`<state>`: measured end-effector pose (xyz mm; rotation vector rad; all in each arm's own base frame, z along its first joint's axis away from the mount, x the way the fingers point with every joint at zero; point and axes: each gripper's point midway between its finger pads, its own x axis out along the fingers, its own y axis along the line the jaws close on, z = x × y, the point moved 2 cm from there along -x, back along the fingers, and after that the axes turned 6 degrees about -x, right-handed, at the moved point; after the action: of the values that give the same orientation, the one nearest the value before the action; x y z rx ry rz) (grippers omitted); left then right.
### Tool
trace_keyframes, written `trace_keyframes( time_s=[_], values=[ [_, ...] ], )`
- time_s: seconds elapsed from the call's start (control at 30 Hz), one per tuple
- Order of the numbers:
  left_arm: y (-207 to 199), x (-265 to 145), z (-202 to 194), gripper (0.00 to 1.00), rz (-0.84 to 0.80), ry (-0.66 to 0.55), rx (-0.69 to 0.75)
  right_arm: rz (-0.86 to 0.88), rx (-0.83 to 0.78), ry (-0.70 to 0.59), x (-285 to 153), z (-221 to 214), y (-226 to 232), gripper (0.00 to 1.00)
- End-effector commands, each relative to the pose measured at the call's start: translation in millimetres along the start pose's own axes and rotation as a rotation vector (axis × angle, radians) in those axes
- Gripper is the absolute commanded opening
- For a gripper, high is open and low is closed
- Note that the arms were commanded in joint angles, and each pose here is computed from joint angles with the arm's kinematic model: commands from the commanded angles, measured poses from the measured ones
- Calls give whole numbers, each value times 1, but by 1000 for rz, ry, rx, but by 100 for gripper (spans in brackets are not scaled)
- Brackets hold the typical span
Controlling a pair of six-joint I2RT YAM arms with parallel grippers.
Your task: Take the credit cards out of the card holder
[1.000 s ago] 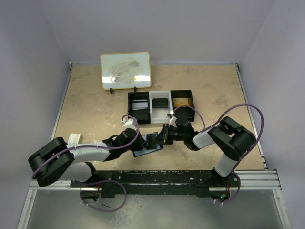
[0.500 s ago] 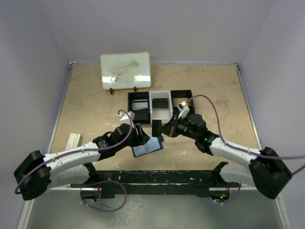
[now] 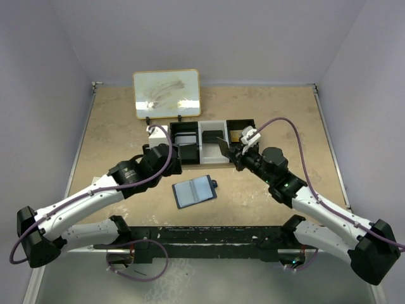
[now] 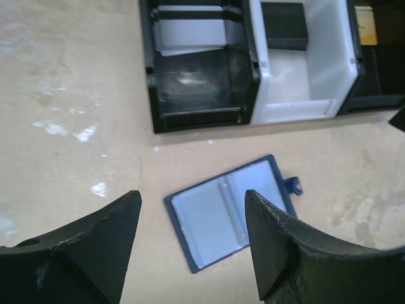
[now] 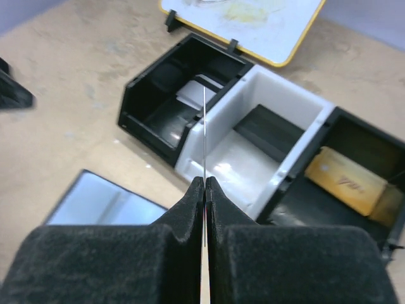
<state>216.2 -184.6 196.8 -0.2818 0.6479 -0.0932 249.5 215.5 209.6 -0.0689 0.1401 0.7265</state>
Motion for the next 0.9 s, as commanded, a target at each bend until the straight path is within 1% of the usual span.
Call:
trace_keyframes(
  time_s=[0.0, 0.13, 0.2, 0.23, 0.4, 0.5, 0.6, 0.73, 0.8, 0.83, 0.87],
  values=[
    [39, -19, 38, 65, 162, -111, 101, -62, -349, 8, 9, 24, -25, 0],
    [79, -18, 60, 66, 257, -157, 40, -79, -503, 110, 25, 15, -38, 0],
    [97, -19, 66, 66, 286, -195, -12, -81, -539, 141, 32, 14, -41, 0],
    [103, -18, 62, 66, 300, -212, -21, -77, -549, 155, 36, 12, -42, 0],
    [108, -32, 72, 68, 295, -280, -68, -27, -629, 219, 59, 0, -43, 0],
    [113, -37, 76, 69, 318, -303, -77, -12, -668, 227, 74, -3, -44, 0],
    [115, -38, 76, 69, 327, -306, -79, -33, -700, 262, 89, -10, -50, 0],
    [114, -38, 77, 70, 327, -306, -68, -15, -750, 312, 109, -20, -54, 0],
    [115, -38, 77, 70, 334, -308, -64, -21, -776, 347, 115, -31, -58, 0],
    [115, -38, 77, 70, 336, -307, -64, -27, -792, 335, 122, -22, -60, 0],
    [115, -38, 78, 70, 335, -308, -65, -23, -812, 341, 126, -22, -61, 0]
  ],
)
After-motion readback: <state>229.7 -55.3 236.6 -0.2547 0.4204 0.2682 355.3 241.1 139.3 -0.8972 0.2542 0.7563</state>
